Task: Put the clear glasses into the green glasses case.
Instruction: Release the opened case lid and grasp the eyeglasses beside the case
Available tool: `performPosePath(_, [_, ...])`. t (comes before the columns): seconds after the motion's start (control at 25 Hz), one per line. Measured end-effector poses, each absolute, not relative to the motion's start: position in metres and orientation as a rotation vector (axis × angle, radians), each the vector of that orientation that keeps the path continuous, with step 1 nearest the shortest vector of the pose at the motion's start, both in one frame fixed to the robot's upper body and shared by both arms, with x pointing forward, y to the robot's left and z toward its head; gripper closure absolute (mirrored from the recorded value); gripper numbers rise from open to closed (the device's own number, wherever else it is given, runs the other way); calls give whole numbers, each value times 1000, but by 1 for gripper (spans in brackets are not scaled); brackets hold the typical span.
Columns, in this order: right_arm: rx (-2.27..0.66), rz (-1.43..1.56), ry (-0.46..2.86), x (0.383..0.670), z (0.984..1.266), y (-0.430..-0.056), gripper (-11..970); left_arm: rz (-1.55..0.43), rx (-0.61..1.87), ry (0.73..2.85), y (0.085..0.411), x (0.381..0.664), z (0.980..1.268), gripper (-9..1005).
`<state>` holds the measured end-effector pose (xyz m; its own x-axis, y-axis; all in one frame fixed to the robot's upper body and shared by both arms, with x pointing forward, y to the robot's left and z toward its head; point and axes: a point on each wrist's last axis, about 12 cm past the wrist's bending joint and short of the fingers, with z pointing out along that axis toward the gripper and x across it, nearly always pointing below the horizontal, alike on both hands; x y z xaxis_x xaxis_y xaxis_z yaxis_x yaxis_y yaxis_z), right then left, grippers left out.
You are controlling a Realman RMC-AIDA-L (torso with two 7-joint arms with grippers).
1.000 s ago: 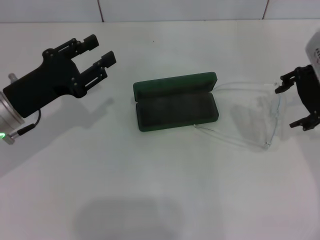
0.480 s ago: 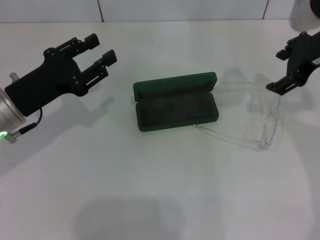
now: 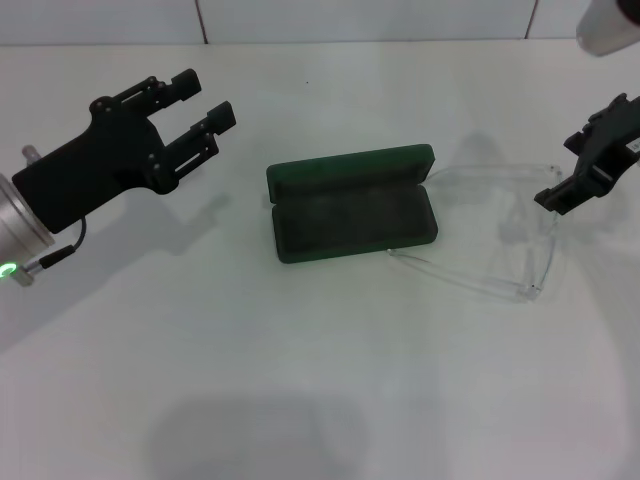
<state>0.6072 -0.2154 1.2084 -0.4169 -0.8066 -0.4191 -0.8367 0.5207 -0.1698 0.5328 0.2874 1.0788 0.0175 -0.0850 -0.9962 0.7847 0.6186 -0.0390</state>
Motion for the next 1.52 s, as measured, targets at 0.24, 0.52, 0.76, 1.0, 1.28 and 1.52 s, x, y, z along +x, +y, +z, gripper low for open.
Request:
performPosePath(0.24, [-1217, 149, 2425, 608, 1194, -226, 158, -753, 647, 1396, 287, 534, 1079, 435])
performPosePath(0.52, [-955, 191, 2520, 605, 1179, -237, 162, -751, 661, 1388, 286, 538, 1083, 434])
performPosePath(0.76, [-844, 255, 2556, 604, 1164, -242, 164, -752, 680, 1392, 286, 541, 1085, 434])
performPosePath(1.0, [-807, 358, 2523, 604, 1158, -236, 163, -747, 687, 1388, 288, 543, 1088, 434])
performPosePath(1.28, [-808, 374, 2523, 602, 1169, -241, 164, -754, 702, 1390, 287, 545, 1089, 435])
performPosePath(1.52, [-758, 407, 2494, 604, 1175, -245, 167, -750, 704, 1391, 288, 545, 1089, 434])
